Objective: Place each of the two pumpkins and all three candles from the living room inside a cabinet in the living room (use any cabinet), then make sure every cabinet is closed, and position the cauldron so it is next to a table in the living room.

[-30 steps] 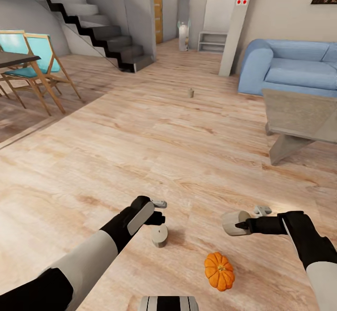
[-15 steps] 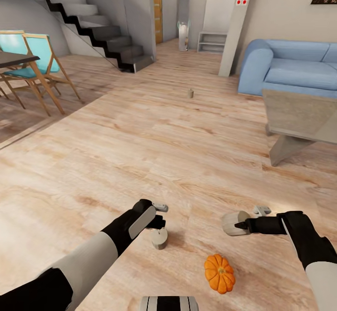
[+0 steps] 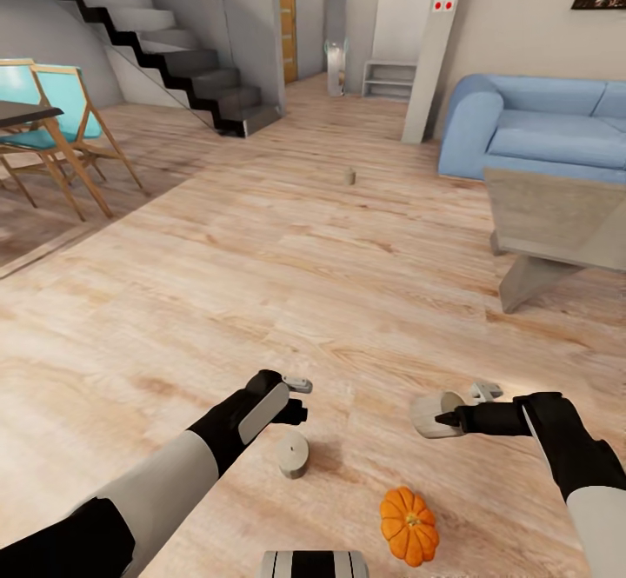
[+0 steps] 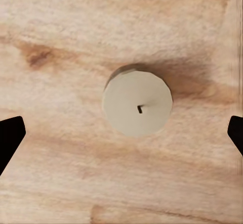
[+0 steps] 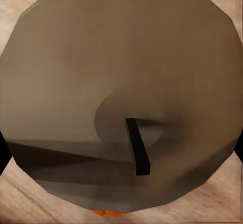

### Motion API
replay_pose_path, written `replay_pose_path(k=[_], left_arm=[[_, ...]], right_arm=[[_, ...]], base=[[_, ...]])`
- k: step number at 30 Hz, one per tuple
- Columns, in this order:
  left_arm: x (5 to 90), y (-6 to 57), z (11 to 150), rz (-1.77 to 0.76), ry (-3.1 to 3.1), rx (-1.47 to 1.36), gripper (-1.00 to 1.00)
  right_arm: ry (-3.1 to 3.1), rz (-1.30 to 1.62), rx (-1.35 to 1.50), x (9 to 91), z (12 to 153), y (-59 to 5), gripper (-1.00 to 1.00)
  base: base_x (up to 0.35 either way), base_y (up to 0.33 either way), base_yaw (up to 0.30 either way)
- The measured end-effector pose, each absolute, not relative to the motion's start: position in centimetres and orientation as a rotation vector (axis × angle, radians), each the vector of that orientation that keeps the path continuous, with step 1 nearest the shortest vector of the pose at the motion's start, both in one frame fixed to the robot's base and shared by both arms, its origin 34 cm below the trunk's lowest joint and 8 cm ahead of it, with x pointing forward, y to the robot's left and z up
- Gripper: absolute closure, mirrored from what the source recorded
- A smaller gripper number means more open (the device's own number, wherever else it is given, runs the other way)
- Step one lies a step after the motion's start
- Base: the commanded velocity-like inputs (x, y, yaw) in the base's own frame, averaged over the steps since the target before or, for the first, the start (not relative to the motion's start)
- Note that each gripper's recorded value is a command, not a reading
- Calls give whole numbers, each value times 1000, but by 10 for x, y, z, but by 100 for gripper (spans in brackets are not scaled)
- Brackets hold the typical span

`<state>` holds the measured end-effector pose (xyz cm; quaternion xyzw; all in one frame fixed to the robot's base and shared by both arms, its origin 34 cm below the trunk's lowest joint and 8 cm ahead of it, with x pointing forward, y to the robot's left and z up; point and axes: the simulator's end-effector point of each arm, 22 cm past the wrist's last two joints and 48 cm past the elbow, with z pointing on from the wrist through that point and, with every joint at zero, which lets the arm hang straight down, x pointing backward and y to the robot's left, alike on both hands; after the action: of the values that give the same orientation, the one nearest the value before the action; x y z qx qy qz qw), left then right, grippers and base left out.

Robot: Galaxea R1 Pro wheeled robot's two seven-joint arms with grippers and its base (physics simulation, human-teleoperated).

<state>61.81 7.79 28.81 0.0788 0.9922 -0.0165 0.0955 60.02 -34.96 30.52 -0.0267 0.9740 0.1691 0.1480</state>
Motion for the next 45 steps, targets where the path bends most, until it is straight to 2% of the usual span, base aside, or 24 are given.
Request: replay_pose_path(k=[14,21,29,45], left_arm=[[620,78,296,-47,2927,233,-100],[621,80,297,-42,2925,234,-100],[584,104,268,3,3018,228,-100],[553,100,254,-22,3065,219,-100]], right_arm=[[2787,481,-82,603,313,-350,100],[2783,484,-81,604,315,-349,100],[2632,621,-82,648,350,-306,100],[2535,815,-41,659,364,-243,100]], base=[[2,6,-208],[92,178,-38],[0,0,0],[0,0,0]])
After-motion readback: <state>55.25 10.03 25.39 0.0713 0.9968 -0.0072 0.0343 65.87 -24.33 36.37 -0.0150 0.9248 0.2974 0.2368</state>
